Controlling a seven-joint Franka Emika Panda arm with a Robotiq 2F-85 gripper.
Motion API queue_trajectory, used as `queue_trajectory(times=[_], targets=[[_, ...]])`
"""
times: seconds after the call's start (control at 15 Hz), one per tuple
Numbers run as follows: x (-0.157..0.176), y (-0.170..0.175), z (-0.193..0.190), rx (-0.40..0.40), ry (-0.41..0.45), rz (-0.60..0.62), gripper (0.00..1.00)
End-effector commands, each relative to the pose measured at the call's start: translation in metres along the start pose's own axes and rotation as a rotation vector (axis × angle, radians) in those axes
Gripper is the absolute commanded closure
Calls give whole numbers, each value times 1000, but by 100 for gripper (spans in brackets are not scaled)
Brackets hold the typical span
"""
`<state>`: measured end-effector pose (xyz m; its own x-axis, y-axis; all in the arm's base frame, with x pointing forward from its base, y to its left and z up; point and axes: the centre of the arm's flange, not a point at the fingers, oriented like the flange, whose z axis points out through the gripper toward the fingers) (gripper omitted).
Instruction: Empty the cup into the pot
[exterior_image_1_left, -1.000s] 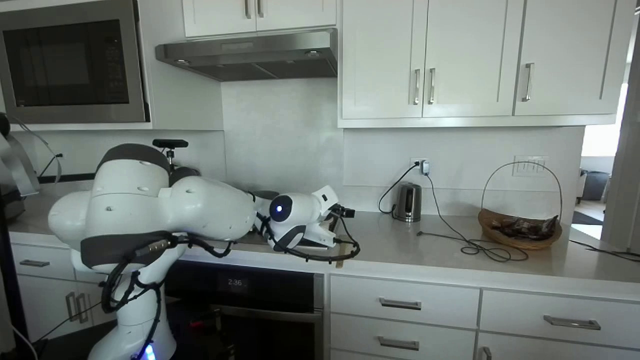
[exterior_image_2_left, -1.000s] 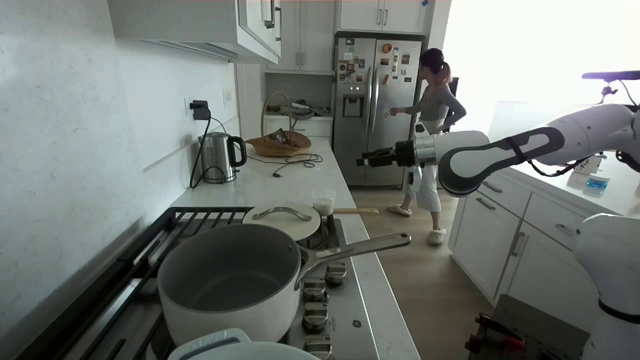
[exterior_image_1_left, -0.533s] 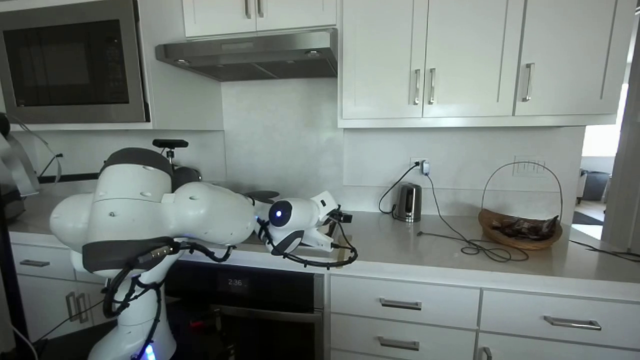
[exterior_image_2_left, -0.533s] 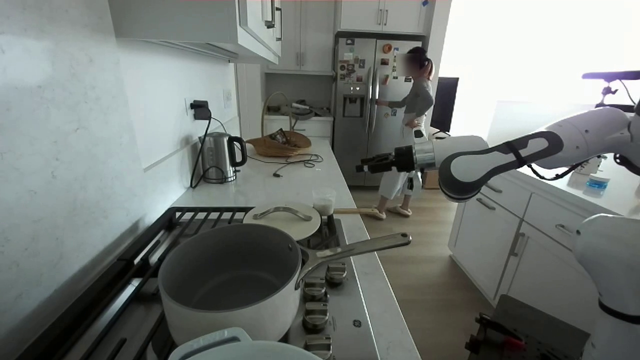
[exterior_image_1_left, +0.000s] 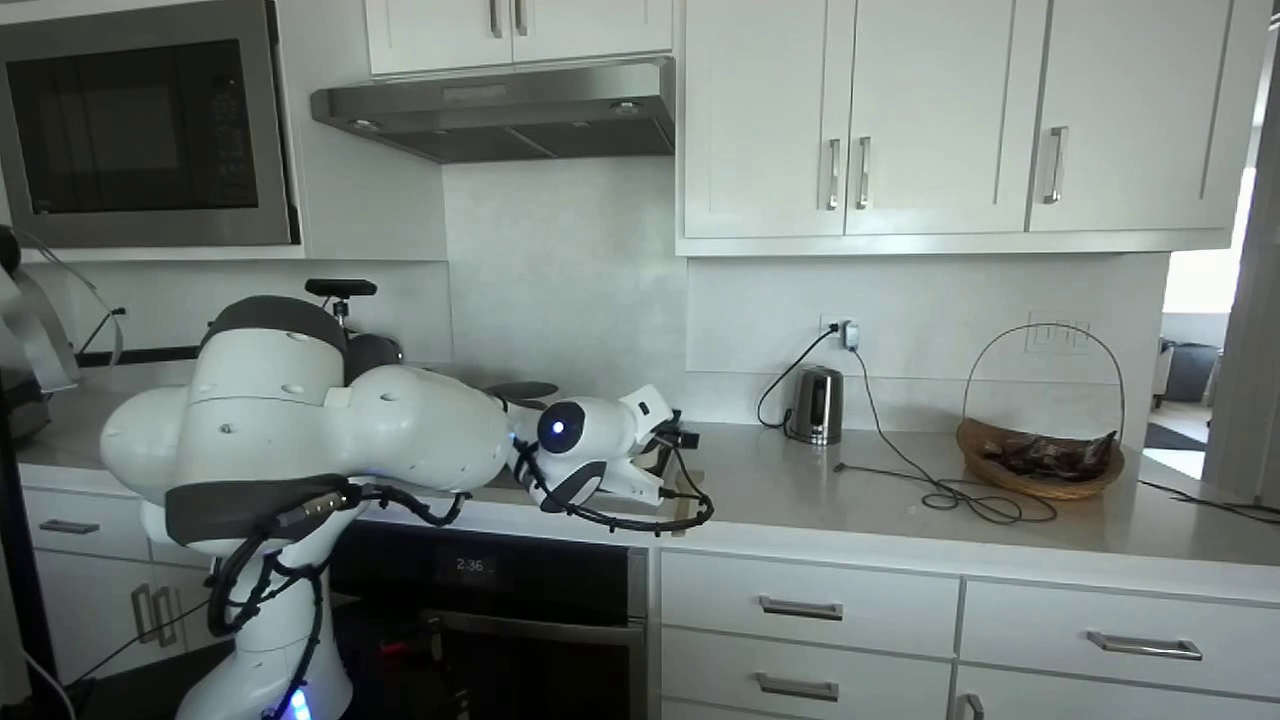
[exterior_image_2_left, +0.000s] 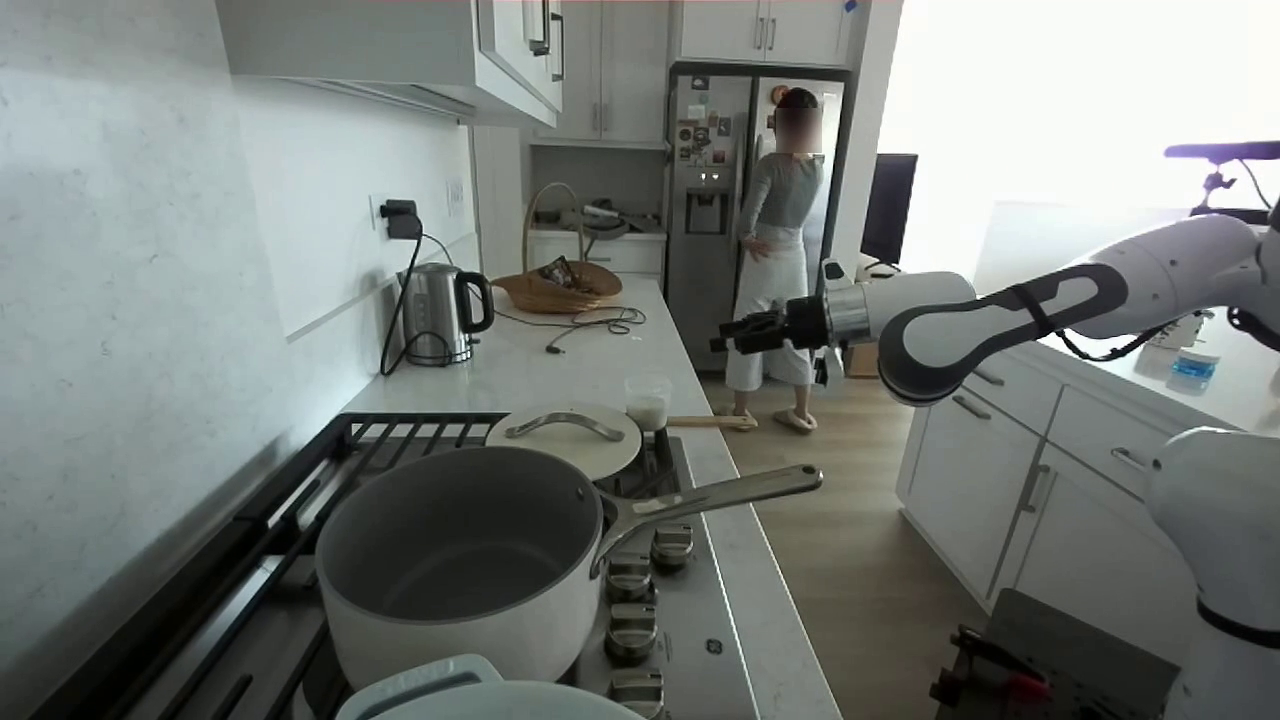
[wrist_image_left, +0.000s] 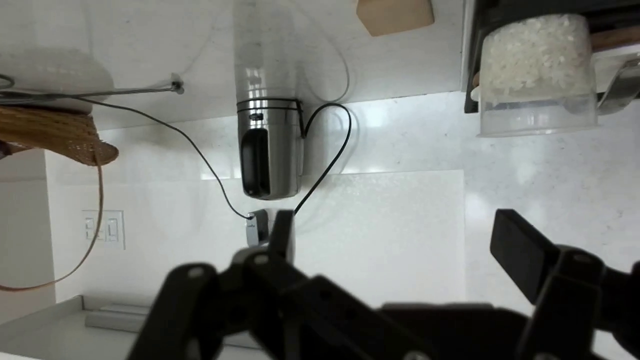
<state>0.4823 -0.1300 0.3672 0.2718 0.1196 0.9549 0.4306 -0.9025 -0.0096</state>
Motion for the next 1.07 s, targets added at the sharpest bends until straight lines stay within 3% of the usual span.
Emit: queue_trajectory(times=[0.0,0.2,0.4,0.67,1.0], targets=[[-22,-27,10,112,-46,-88,0],[-35,-52,14,194,-48,-201,0],[-36,-58,9,136,67,-317,0],[-43,-53,7,128,111,-364,0],[-51,-59,30,183,130,-364,0]])
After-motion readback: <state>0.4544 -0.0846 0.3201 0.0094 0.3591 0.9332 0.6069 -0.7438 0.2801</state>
